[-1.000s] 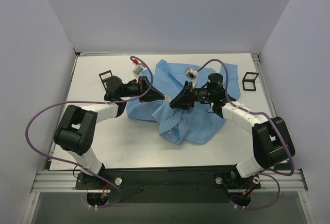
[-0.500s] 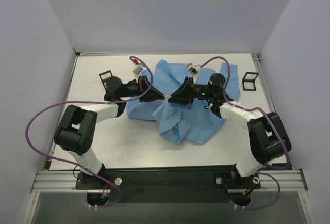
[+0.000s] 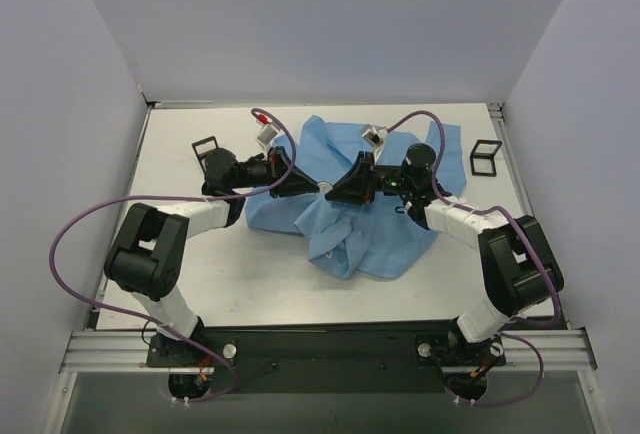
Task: Remove the brooch from the garment
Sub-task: Remove the brooch from the clothes.
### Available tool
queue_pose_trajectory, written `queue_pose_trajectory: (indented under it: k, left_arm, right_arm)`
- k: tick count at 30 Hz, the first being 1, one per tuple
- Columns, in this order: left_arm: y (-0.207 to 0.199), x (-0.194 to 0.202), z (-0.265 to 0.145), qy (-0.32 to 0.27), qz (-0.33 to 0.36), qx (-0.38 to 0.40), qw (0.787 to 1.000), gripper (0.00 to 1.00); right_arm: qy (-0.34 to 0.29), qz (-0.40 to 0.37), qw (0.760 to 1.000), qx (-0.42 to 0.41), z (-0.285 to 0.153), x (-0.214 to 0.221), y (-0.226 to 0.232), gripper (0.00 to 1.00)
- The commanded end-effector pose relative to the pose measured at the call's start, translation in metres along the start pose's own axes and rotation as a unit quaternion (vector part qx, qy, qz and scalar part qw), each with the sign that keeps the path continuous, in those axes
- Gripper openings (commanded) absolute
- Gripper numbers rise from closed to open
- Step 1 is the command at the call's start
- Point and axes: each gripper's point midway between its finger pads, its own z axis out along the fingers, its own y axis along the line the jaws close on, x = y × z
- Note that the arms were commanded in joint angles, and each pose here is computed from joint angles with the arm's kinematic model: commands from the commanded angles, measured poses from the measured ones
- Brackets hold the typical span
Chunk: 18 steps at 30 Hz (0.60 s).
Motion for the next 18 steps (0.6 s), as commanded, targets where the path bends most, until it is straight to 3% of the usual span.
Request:
queue_pose_trajectory:
  k: [1, 3, 5, 7, 9, 12, 14, 18]
  left_arm:
    - [-0.007, -0.012, 0.000, -0.017, 0.036, 0.009, 0.999, 0.00]
    - [-0.007, -0.013, 0.001, -0.017, 0.034, 0.009, 0.999, 0.00]
    - [-0.008, -0.015, 0.001, -0.018, 0.036, 0.010, 0.999, 0.00]
    - [-0.007, -0.016, 0.000, -0.018, 0.036, 0.008, 0.999, 0.12]
    - [-0.007, -0.019, -0.002, -0.019, 0.036, 0.006, 0.999, 0.35]
    - [-0.004, -0.026, -0.011, -0.025, 0.042, -0.003, 0.999, 0.48]
    - [-0.005, -0.030, -0.015, -0.026, 0.047, -0.004, 0.999, 0.50]
    - [-0.004, -0.030, -0.018, -0.010, 0.052, -0.003, 0.999, 0.61]
  right_arm:
    - [-0.009, -0.059, 0.998, -0.024, 0.002, -0.010, 0.009, 0.10]
    - [-0.006, -0.059, 0.998, -0.027, 0.003, -0.010, 0.010, 0.00]
    - [0.002, -0.056, 0.998, -0.030, 0.004, -0.006, 0.011, 0.00]
    - [0.005, -0.059, 0.998, -0.030, 0.003, -0.006, 0.011, 0.00]
    - [0.022, -0.061, 0.998, -0.022, 0.003, -0.003, 0.009, 0.00]
    - [0.070, -0.081, 0.994, 0.006, -0.003, 0.004, 0.001, 0.00]
    - [0.128, -0.084, 0.988, 0.024, -0.012, 0.028, -0.002, 0.00]
    - [0.179, -0.069, 0.981, 0.014, -0.018, 0.033, 0.003, 0.00]
